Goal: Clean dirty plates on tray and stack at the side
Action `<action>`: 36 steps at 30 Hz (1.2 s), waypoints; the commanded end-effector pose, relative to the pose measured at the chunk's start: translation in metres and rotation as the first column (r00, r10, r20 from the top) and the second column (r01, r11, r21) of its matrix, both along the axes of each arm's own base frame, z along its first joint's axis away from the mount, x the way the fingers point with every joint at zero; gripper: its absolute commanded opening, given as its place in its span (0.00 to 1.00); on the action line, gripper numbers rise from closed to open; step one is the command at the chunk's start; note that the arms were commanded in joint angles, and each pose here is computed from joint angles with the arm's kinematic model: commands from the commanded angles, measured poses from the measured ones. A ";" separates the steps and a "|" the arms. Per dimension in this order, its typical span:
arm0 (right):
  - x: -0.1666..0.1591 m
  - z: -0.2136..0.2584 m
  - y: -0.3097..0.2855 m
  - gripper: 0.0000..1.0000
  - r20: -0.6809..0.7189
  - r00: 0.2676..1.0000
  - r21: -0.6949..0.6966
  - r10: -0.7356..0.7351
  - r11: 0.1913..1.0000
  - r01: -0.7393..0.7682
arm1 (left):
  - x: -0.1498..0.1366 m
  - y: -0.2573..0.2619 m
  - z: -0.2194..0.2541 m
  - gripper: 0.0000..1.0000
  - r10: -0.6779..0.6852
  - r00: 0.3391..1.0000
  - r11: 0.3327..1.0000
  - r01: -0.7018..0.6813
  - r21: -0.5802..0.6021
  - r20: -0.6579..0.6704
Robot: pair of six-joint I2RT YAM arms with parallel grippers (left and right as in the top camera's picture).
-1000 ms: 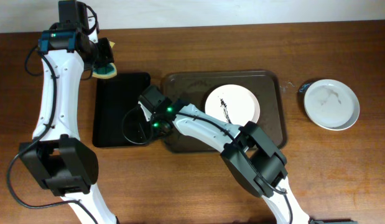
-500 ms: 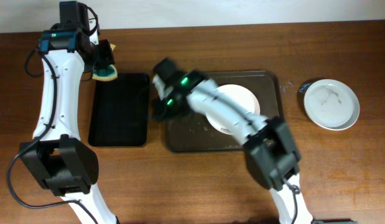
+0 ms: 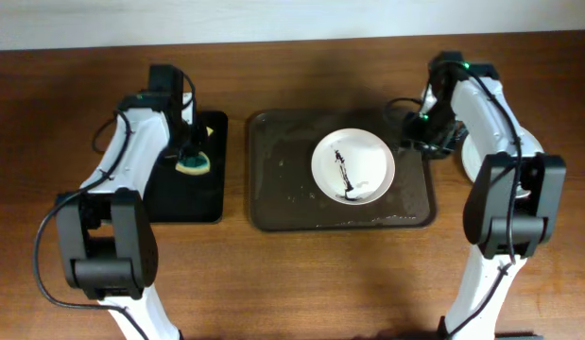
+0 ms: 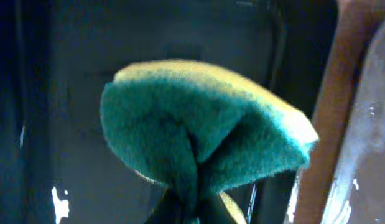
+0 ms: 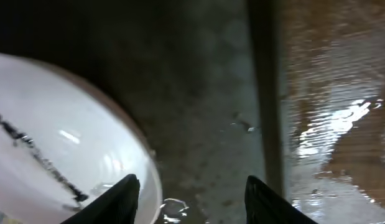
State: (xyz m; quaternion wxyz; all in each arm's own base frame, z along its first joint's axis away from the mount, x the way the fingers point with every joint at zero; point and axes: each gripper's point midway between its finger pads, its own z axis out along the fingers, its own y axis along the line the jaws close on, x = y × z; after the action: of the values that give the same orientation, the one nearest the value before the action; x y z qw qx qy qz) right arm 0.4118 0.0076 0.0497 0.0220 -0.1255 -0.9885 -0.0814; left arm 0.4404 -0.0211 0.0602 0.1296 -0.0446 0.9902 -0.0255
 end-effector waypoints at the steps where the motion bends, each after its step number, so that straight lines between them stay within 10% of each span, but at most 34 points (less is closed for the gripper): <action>1: 0.000 0.005 0.002 0.56 0.021 0.999 0.014 0.026 1.000 -0.026 | -0.014 0.000 -0.032 0.00 -0.023 1.000 1.000 0.023 -0.001 0.003; 11: 0.003 0.006 0.010 0.56 0.040 0.998 0.045 0.044 0.998 -0.045 | -0.045 0.001 -0.098 0.00 -0.022 0.989 1.000 0.022 0.000 -0.145; 21: 0.003 0.013 0.036 0.56 0.091 0.986 0.200 0.139 0.967 -0.155 | 0.034 -0.024 0.097 0.00 -0.109 0.992 0.987 0.115 -0.110 0.055; 26: -0.006 -0.034 0.039 0.55 0.119 0.978 0.209 0.173 0.958 -0.195 | 0.032 -0.089 0.110 0.00 -0.227 0.969 0.938 0.245 -0.246 0.098; 33: -0.029 -0.066 0.070 0.04 0.087 0.990 0.320 0.115 0.937 -0.137 | 0.030 -0.147 0.074 0.00 -0.297 0.953 0.930 0.302 -0.210 0.056; 36: -0.036 -0.066 0.104 0.04 0.059 0.989 0.322 0.136 0.935 -0.148 | 0.028 -0.161 0.060 0.00 -0.324 0.945 0.922 0.324 -0.211 0.035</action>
State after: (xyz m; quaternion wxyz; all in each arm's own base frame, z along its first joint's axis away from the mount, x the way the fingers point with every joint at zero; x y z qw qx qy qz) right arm 0.3975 0.0816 0.0025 -0.0144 -0.0468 -0.9664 -0.2522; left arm 0.4677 -0.1707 0.1305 0.1237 0.1021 0.9751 -0.1533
